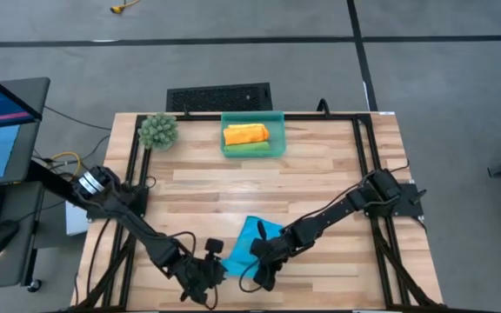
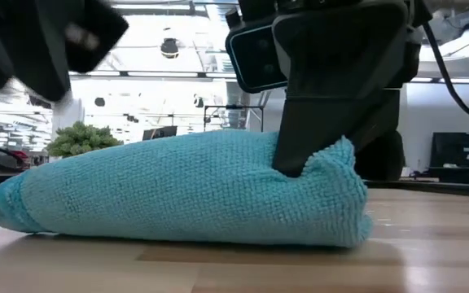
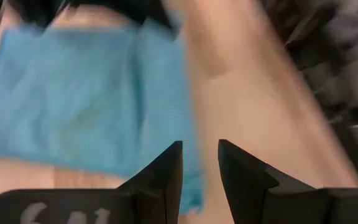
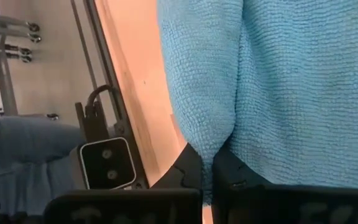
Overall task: Roll microfiber towels into tight, uniform cylinder then place into a basket
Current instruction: Roll the blue towel
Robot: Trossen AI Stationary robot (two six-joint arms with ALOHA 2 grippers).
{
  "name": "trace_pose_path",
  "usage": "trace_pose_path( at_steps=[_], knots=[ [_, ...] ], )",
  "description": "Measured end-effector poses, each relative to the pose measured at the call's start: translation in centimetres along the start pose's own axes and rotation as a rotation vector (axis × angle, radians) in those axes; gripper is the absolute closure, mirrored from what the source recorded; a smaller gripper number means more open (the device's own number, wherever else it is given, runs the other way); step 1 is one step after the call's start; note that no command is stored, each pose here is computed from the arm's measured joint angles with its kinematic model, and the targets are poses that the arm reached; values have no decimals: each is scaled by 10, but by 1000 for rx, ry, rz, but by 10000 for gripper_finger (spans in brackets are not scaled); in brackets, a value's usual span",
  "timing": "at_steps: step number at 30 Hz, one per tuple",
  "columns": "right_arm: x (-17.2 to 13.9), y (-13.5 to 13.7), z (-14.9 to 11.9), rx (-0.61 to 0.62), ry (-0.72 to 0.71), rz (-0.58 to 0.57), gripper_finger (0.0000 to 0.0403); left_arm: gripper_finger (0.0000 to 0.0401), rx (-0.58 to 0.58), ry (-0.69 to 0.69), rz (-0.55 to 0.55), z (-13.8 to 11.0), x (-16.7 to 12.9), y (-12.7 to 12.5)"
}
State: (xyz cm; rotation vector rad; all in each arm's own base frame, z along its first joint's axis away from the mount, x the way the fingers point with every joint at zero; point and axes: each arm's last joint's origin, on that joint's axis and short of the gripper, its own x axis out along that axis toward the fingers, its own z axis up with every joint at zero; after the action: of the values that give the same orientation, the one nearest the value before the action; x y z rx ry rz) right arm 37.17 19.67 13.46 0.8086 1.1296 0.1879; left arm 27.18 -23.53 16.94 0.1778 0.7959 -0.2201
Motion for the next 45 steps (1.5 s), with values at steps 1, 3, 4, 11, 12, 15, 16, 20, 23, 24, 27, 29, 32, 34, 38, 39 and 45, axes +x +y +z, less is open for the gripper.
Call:
trace_pose_path(
  at_steps=[1, 3, 4, 11, 12, 15, 16, 20, 23, 24, 27, 29, 32, 34, 38, 39, 45],
  knots=[
    [0, 0, 0, 0, -1, 2, 386, 305, -15, 15, 25, -4, 5, 3],
    [0, 1, -1, -2, 0, 3, 386, 305, -44, 31, 48, -7, 11, 7],
    [1, 2, -2, -4, 2, 3, 386, 305, -49, 36, 46, -8, 13, 8],
    [1, 2, -3, -6, 5, 2, 386, 305, 3, 53, -39, -15, 40, 6],
    [1, 2, -3, -7, 4, 4, 386, 305, -9, 61, -35, -17, 43, 7],
    [1, 2, -3, -8, 2, 7, 386, 305, -16, 81, -18, -18, 44, 11],
    [1, 2, -3, -8, 2, 7, 386, 305, -18, 85, -7, -18, 45, 14],
    [1, 3, -3, -10, 3, 8, 386, 305, -36, 95, 4, -17, 49, 23],
    [1, 3, -3, -16, 6, 14, 386, 305, -57, 108, 22, -17, 53, 30],
    [1, 3, -2, -19, 6, 19, 386, 305, -65, 112, 20, -17, 54, 32],
    [1, 3, -2, -20, 16, 26, 386, 313, -81, 116, 22, -16, 56, 37],
    [1, 3, -3, -26, 23, 30, 386, 333, -76, 115, 20, -15, 56, 40],
    [1, 3, -3, -27, 37, 33, 386, 380, -57, 117, 12, -15, 56, 40],
    [1, 4, -4, -28, 40, 33, 386, 391, -45, 120, 1, -15, 56, 40],
    [1, 4, -6, -28, 52, 31, 386, 393, -81, 142, -96, -15, 56, 38],
    [1, 4, -6, -30, 54, 32, 386, 396, -103, 150, -134, -14, 55, 37],
    [3, 11, -12, -45, 54, 60, 386, 398, -222, 178, -269, -9, 46, 33]
  ],
)
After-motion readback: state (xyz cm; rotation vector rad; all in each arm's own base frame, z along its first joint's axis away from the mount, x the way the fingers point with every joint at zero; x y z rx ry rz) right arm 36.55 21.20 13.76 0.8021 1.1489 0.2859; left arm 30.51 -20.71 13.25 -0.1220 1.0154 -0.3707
